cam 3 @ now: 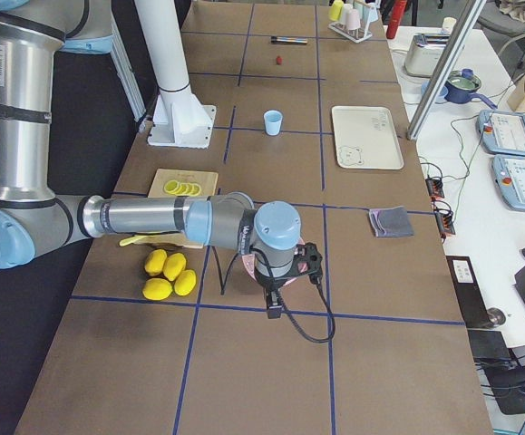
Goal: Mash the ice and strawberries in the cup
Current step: 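Lower the left gripper onto the red strawberry and grasp it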
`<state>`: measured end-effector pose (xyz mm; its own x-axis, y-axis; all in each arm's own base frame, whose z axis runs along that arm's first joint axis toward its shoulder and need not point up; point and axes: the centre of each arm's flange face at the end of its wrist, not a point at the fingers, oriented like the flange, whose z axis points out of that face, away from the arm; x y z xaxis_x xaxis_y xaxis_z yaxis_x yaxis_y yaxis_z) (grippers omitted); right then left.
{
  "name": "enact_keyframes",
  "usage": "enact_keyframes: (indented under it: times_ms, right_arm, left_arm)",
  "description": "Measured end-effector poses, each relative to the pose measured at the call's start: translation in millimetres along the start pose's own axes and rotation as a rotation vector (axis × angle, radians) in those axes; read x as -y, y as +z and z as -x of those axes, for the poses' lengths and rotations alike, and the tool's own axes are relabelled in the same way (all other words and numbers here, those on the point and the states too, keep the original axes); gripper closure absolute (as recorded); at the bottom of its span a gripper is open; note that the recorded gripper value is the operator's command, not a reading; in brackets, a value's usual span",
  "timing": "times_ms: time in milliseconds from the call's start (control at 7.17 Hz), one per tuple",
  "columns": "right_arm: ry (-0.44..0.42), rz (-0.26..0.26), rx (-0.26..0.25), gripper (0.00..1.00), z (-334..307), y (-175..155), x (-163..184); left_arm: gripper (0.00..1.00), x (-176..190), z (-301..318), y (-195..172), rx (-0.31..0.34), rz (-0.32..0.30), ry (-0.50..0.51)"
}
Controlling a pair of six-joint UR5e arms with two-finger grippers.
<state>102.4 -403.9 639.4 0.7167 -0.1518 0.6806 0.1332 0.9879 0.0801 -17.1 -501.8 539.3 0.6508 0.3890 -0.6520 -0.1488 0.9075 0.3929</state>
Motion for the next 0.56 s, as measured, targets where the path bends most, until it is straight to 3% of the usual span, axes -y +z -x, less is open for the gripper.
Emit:
enact_keyframes:
  times_ms: [279,558]
  right_arm:
    - [0.035,0.013,0.005,0.01,-7.9,6.9,-17.2]
    - [0.041,0.012,0.004,0.0,-7.8,6.5,-17.5]
  left_arm:
    - [0.0,4.9,-30.0,16.9,-0.079,0.027,0.005]
    - [0.0,-0.1,-65.7,52.6,-0.113,0.054,-0.062]
